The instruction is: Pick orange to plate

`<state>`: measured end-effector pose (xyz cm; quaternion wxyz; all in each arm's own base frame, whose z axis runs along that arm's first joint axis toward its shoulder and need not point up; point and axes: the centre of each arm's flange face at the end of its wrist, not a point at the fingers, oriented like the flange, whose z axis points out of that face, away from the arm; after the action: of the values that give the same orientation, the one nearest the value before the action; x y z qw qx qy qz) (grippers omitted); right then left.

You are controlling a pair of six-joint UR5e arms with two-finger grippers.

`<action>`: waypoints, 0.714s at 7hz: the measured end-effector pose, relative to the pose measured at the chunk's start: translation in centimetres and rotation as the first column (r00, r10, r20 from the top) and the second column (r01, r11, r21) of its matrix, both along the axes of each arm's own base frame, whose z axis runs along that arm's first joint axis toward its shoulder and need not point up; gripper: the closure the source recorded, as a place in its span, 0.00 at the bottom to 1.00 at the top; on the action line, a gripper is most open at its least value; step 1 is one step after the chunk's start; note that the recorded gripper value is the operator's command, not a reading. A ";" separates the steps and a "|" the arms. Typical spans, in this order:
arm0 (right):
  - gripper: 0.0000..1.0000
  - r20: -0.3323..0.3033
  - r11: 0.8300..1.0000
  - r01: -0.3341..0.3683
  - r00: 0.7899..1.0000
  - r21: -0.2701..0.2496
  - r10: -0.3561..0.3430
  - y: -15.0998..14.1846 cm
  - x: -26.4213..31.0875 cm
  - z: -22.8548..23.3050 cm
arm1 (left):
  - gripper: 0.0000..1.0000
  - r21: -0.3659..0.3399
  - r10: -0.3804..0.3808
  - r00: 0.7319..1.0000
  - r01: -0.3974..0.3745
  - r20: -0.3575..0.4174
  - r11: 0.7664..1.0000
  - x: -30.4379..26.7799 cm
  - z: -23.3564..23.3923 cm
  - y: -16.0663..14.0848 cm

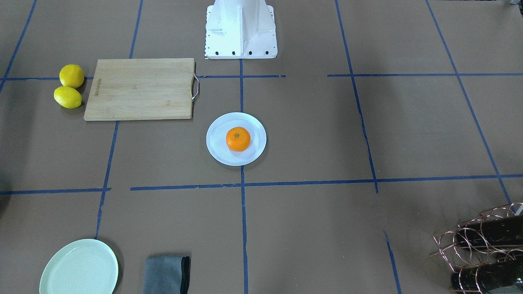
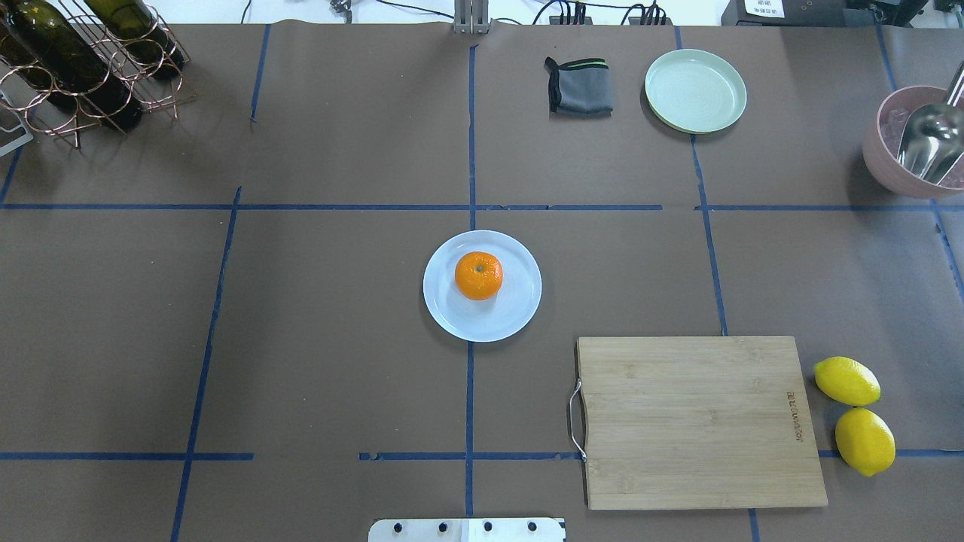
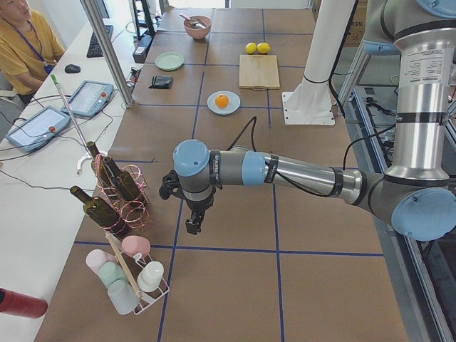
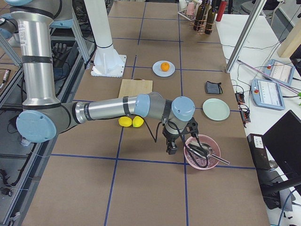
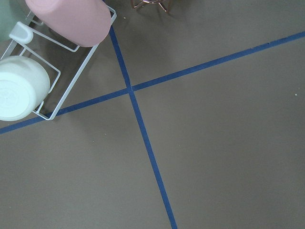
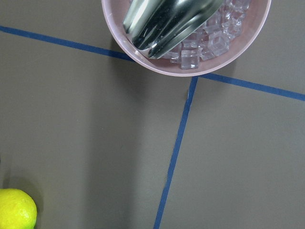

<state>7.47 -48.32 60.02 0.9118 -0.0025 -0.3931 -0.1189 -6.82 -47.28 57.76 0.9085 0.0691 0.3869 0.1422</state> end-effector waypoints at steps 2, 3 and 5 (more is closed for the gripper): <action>0.00 -0.006 1.000 0.010 1.000 -0.002 -0.010 -0.3 -0.4 1.0 | 0.00 0.017 0.005 1.000 -0.005 0.007 1.000 0.2 -1.0 -1.5; 0.00 -0.012 1.000 0.021 1.000 0.007 -0.021 -0.7 -1.2 1.0 | 0.00 0.017 0.007 1.000 -0.007 0.008 1.000 0.3 -1.2 -1.7; 0.00 -0.043 0.999 0.005 0.999 0.032 -0.004 -1.2 -2.2 0.9 | 0.00 -0.033 0.003 1.000 -0.002 0.008 0.999 0.0 -1.4 -1.2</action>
<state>5.26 -49.52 60.93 0.9197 0.0089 -0.3713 -0.1273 -6.79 -48.52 56.37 0.9109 0.0532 0.3855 0.1373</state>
